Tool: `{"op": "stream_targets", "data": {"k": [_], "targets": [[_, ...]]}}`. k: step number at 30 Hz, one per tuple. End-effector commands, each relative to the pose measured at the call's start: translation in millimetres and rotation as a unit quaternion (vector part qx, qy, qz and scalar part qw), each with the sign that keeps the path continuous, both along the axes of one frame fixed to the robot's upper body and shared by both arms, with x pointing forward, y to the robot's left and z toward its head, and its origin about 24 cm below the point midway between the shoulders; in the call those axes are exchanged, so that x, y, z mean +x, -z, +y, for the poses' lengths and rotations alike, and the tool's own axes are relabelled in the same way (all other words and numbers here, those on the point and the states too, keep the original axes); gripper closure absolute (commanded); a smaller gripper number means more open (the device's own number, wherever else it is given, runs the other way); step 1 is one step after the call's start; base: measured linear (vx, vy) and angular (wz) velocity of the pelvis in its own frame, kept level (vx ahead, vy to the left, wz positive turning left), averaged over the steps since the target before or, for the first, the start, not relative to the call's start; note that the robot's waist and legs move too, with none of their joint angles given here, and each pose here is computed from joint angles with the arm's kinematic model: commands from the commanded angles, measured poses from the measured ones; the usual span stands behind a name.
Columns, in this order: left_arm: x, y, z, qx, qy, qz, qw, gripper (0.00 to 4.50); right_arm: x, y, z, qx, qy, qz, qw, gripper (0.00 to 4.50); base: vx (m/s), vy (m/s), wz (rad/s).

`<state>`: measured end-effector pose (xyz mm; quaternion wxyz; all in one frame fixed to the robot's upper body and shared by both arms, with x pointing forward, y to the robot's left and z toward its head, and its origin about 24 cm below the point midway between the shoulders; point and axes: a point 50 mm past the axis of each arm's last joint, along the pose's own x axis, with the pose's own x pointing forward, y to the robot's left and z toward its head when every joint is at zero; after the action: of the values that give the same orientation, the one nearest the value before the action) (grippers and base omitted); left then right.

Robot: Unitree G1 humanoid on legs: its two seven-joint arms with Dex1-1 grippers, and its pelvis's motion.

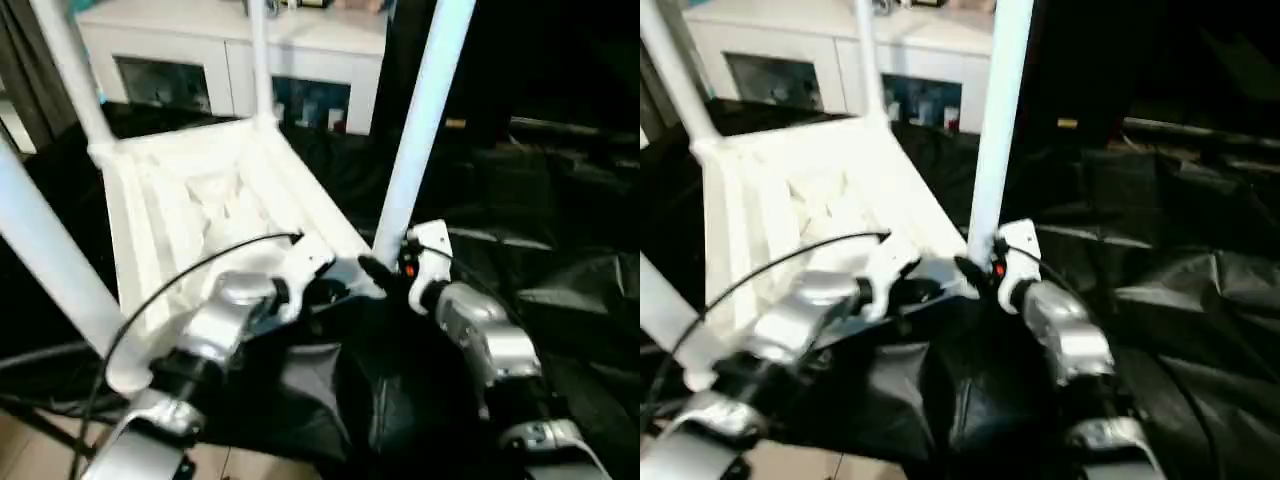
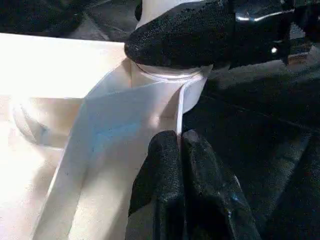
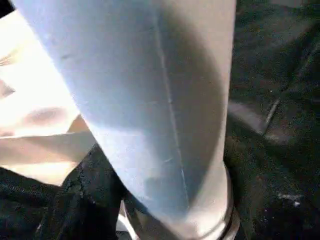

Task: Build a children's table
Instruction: Rotate leg to tighten

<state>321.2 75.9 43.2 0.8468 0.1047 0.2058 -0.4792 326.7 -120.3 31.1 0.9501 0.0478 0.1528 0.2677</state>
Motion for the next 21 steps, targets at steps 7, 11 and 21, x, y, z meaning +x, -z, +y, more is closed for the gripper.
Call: {"op": "stream_targets", "data": {"k": [7,11,21], "targets": [[1.1,-9.9,-19.4,-0.018,0.038,-0.016,0.999,4.5,-19.8,6.5,33.6,0.028,-0.168,0.027,0.985,0.87,0.0,0.0,0.0],[-5.0,-8.6,-5.4,-0.005,0.08,-0.002,0.997,4.5,-25.2,-1.6,14.2,0.02,-0.235,0.017,0.972,0.7,0.0,0.0,0.0],[-25.8,-9.3,28.3,0.017,0.202,0.04,0.979,4.5,-37.9,-14.5,-23.9,-0.023,-0.36,0.032,0.932,0.7,0.0,0.0,0.0]]}}
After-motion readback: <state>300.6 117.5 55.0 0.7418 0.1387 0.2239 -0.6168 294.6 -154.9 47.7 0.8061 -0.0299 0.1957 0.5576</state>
